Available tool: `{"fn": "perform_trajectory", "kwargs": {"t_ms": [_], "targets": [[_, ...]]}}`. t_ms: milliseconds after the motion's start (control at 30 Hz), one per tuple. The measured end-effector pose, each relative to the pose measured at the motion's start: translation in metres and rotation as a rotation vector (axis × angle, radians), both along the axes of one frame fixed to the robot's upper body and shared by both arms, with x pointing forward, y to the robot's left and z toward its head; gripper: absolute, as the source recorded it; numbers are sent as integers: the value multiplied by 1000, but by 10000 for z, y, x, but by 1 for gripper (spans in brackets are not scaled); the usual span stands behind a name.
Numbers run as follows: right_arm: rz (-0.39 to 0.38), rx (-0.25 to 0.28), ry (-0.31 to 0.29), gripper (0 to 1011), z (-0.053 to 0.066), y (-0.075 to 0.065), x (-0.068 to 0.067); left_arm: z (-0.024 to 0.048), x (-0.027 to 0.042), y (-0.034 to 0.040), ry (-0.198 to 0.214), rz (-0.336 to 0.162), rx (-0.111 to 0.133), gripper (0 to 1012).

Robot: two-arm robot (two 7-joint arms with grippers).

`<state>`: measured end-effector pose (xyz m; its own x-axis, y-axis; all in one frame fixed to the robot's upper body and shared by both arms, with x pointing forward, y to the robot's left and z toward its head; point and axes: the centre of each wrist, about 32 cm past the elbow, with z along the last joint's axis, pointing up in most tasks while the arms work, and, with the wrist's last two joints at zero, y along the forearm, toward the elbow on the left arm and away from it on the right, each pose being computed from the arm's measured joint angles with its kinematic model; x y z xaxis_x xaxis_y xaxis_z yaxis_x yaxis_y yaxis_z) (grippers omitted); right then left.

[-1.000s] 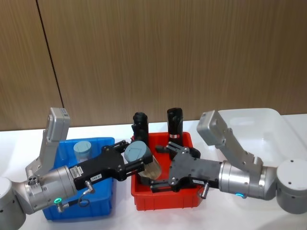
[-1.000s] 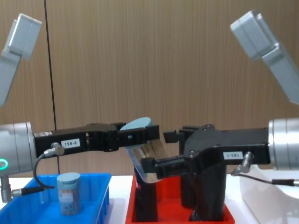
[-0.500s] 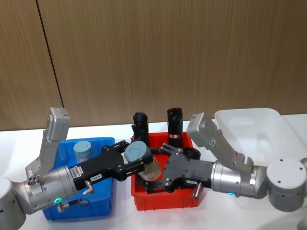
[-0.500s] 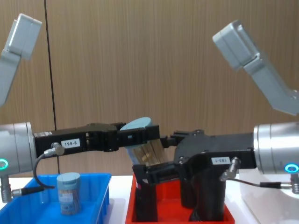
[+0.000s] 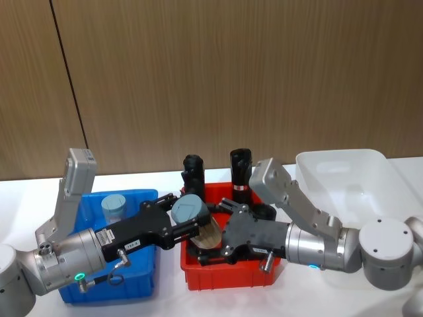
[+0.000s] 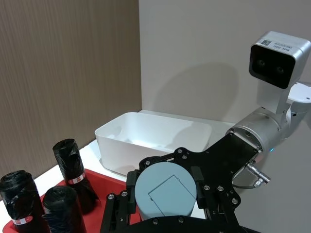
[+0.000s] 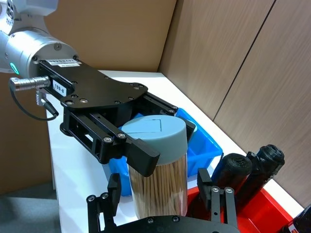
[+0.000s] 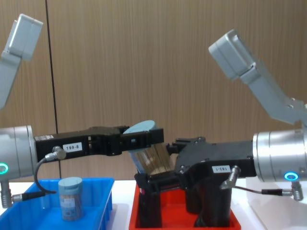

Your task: Pick the cotton swabs from the blue box and place them into the white box.

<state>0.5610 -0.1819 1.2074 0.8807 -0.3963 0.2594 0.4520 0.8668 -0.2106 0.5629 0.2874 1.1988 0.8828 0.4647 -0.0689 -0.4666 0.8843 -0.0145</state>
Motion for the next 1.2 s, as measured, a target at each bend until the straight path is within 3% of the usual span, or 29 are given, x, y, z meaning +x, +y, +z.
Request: {"fn": "perform_trajectory", "kwargs": {"t_ms": [200, 467, 933, 1200], "targets": [[-5, -6, -2, 895, -15, 0, 14, 0, 0, 0, 0, 0, 0, 669], [-1, -12, -4, 646, -22, -8, 10, 0, 0, 0, 0, 0, 0, 669], [9, -19, -4, 639, -24, -29, -27, 1, 0, 0, 0, -1, 0, 683], [16, -16, -5, 640, -26, -24, -50, 1, 0, 1, 0, 0, 0, 898]]}}
